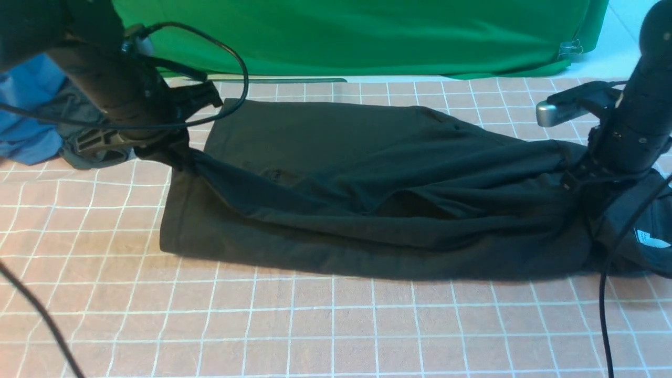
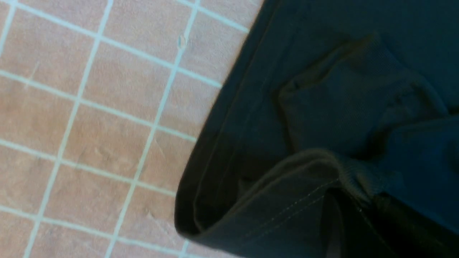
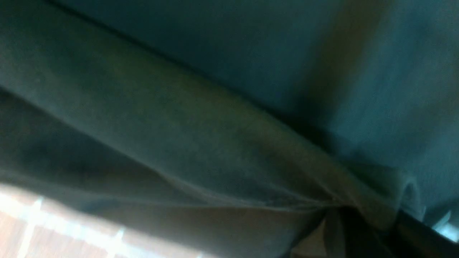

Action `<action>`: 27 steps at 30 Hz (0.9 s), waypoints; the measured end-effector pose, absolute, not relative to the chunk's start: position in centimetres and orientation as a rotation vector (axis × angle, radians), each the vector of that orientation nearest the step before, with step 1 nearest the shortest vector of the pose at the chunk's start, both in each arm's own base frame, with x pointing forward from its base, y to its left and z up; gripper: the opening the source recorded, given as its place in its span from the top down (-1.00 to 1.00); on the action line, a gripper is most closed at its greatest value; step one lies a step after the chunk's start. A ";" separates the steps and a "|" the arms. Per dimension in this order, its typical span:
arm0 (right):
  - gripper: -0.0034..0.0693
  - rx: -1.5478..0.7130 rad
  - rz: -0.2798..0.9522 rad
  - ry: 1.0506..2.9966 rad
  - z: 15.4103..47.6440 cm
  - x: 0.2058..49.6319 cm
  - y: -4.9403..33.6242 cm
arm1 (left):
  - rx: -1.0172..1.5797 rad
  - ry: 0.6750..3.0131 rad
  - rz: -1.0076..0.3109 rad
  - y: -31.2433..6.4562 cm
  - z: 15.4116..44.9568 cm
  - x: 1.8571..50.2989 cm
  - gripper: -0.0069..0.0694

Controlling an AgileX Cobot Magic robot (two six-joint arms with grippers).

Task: Fold a long-sleeved shirt over a pink coffee tablecloth.
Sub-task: 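Fold the black garment in half by bringing its near edge over to the far edge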

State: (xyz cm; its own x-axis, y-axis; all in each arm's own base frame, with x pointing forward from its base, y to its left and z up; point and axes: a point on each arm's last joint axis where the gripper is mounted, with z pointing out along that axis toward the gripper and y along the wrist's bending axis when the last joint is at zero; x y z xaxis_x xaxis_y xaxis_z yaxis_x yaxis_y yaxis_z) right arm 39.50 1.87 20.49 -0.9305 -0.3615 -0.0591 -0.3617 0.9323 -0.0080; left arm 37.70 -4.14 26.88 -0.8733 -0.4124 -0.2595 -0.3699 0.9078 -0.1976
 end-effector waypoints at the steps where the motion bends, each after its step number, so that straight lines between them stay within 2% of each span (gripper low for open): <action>1: 0.73 -0.552 0.004 3.027 20.3 39.8 1.9 | -0.583 2.778 -0.198 -4.1 26.6 37.9 0.74; 3: 0.66 -0.516 0.001 3.013 20.0 40.6 1.9 | -0.589 2.789 -0.192 -4.2 26.0 38.3 0.74; 9: -0.26 -0.407 -0.007 2.966 22.1 41.9 2.0 | -0.596 2.796 -0.200 -4.2 25.8 38.5 0.74; 10: -0.32 -0.399 0.001 2.965 22.8 42.0 2.1 | -0.596 2.797 -0.200 -4.2 25.8 38.5 0.74; 13: -0.38 -0.422 0.083 2.925 24.5 41.9 3.3 | -0.596 2.799 -0.199 -4.2 25.8 38.5 0.74; 17: -0.37 -0.642 0.183 2.845 25.0 41.7 7.1 | -0.602 2.802 -0.212 -4.3 25.8 38.4 0.74; 22: -0.37 -0.812 0.187 2.800 22.1 42.3 11.1 | -0.598 2.805 -0.224 -4.4 25.8 38.4 0.74; 27: -0.37 -0.917 0.201 2.890 19.2 41.8 13.0 | -0.593 2.810 -0.223 -4.4 25.8 38.4 0.74</action>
